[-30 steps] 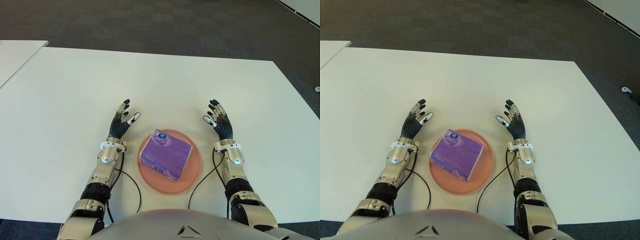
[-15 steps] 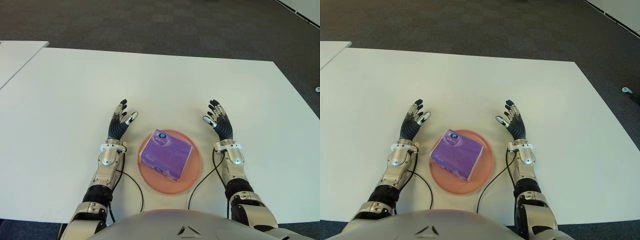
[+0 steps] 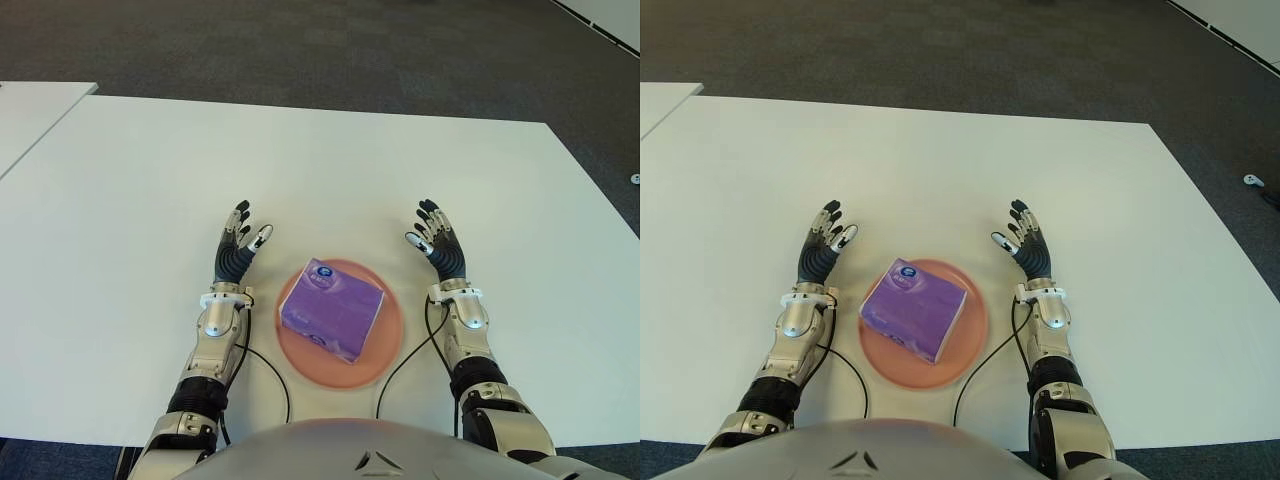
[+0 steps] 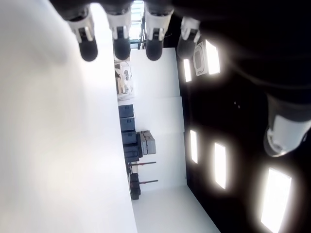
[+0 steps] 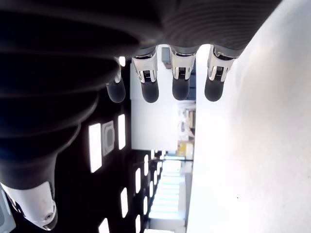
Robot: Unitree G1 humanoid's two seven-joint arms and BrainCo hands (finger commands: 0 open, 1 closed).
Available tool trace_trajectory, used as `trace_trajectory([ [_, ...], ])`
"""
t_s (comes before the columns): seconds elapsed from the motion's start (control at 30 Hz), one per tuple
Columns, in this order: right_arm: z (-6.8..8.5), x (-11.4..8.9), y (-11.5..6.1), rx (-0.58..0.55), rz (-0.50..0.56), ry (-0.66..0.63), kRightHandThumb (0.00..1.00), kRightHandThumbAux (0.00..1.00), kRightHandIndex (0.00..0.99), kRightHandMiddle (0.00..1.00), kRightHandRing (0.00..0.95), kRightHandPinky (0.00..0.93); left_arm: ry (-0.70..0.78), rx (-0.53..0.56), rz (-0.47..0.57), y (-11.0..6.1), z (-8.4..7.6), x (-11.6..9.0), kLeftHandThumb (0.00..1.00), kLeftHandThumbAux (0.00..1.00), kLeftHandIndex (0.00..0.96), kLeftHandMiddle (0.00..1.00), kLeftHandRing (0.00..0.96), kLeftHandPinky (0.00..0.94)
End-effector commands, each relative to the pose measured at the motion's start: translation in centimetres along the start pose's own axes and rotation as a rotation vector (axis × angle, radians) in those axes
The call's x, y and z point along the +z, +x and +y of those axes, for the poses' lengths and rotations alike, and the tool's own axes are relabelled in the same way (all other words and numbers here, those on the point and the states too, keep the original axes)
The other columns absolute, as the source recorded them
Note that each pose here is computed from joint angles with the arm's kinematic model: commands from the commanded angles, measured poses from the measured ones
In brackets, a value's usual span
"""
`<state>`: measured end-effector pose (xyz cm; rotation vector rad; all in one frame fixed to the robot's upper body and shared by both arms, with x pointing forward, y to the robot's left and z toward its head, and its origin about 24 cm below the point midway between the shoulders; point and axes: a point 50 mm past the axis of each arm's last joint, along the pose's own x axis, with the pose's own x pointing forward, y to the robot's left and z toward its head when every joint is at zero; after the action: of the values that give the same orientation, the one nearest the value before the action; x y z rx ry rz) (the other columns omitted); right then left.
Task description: Put the tissue paper into the plate.
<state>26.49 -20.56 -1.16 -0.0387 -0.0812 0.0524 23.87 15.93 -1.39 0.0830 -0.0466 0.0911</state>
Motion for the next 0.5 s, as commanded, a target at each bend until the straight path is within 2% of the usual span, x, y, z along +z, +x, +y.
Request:
trace_trajectory([
  [0.03, 0.39, -7.11, -8.15, -0.048, 0.395, 0.074, 0.151, 0.644, 0.000, 0.008, 0.000, 0.018, 0.025, 0.019, 0.158, -2.39, 0.34, -2.85, 0.000, 0.477, 0.000, 0.000, 0.000, 0.000],
  [0.5, 0.14, -7.11, -7.98, -0.049, 0.399, 0.074, 0.151, 0.644, 0.000, 0.008, 0.000, 0.018, 0.034, 0.022, 0.128, -2.17, 0.33, -2.50, 0.000, 0.465, 0.000, 0.000, 0.000, 0.000],
])
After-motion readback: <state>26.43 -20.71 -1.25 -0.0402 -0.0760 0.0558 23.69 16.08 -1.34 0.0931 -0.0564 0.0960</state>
